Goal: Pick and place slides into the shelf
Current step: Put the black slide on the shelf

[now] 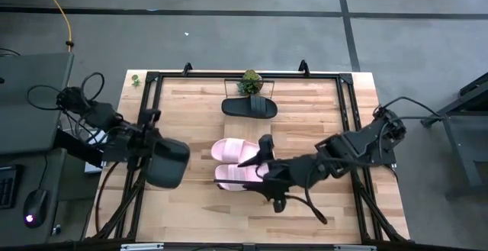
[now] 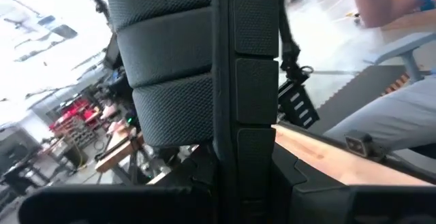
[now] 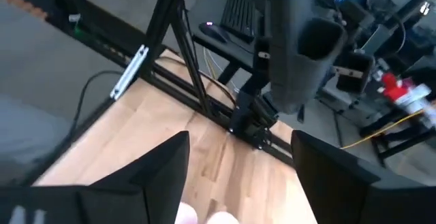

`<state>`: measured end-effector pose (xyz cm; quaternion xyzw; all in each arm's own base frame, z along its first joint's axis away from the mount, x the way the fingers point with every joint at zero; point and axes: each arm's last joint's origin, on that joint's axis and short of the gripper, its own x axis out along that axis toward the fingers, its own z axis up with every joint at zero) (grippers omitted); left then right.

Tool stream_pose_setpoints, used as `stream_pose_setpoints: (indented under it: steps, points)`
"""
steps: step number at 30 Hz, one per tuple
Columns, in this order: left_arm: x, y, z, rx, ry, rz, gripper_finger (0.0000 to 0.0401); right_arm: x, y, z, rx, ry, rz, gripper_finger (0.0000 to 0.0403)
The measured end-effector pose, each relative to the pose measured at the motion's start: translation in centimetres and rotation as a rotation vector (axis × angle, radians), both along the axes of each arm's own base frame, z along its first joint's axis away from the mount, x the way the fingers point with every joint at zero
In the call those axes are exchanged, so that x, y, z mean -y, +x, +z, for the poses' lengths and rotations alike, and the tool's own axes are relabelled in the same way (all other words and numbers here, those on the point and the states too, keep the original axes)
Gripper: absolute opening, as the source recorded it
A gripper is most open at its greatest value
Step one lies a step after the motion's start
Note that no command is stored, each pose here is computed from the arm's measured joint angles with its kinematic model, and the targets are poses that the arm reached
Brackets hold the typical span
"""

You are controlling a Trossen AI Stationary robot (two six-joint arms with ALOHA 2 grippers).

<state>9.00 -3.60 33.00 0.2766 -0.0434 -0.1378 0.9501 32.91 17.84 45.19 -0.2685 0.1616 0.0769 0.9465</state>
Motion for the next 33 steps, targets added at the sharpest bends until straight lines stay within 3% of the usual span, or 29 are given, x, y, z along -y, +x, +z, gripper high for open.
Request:
stream_pose_setpoints:
  steps: [13,22,33]
  points:
    - [1.5,0.7,-0.7,0.032,0.153,-0.386,0.0053,3.0,2.3,0.1,-0.098,0.486,0.117,0.025]
    - [2.2,1.3,-1.2,0.053,0.264,-0.528,0.0053,3.4,5.5,-2.0,-0.138,0.579,0.183,0.025]
    - [2.6,1.7,-1.5,0.079,0.34,-0.594,0.0053,4.9,9.9,-4.1,-0.1,0.695,0.348,0.025]
